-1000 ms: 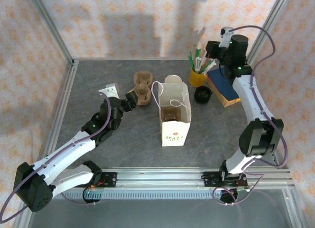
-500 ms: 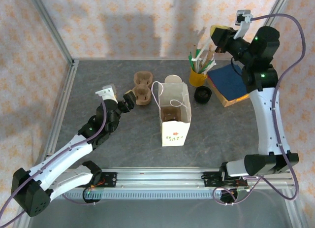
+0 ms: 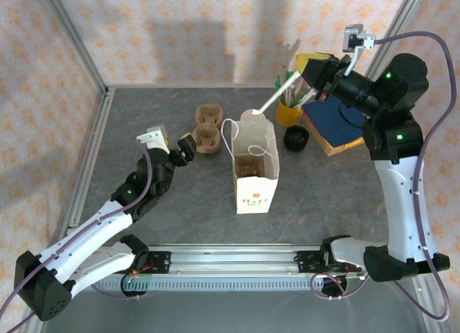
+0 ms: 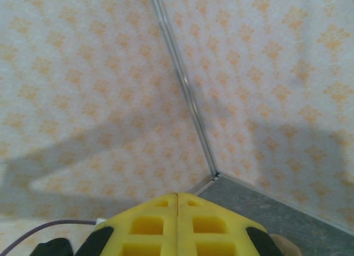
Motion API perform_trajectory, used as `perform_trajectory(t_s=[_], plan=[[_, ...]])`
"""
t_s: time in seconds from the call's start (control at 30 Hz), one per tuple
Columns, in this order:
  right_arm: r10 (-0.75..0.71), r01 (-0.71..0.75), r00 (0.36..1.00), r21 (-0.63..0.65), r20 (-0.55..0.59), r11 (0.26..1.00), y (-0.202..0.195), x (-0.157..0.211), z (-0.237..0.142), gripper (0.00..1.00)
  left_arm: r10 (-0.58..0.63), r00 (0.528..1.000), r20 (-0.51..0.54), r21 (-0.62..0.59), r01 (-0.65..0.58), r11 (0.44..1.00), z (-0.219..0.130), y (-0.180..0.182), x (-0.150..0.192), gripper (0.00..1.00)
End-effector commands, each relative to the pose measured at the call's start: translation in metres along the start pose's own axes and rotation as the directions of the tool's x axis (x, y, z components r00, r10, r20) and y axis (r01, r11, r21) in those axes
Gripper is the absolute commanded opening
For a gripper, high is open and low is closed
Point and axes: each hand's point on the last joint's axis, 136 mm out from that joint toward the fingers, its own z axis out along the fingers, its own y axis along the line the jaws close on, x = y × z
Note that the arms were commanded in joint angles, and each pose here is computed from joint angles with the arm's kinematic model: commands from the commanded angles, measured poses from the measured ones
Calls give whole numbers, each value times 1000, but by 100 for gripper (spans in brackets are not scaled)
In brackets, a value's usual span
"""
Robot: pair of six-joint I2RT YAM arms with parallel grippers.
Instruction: Pack the takeout coffee
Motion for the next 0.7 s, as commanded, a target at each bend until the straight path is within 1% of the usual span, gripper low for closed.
perform_trajectory(t_s=[0.0, 0.03, 0.2, 0.33, 0.67], plan=[[23, -24, 1000, -70, -7, 997, 24, 1, -9, 0, 0, 999, 39, -2, 0, 1000, -4, 2, -10, 86], [23, -23, 1000, -78, -4, 997, 30, 0, -14, 0, 1, 999, 40, 0, -1, 1000, -4, 2, -10, 86], [70, -71, 997, -86, -24, 994, 29, 11, -14, 0, 0, 999, 39, 5, 0, 1000, -4, 2, -10, 87], [108, -110, 994, -75, -26, 991, 20, 25, -12, 0, -4, 999, 39, 12, 3, 1000, -6, 1, -10, 87], [180, -183, 980, -25, -87, 983, -12, 72, 8, 0, -5, 999, 42, 8, 5, 1000, -10, 5, -9, 87]])
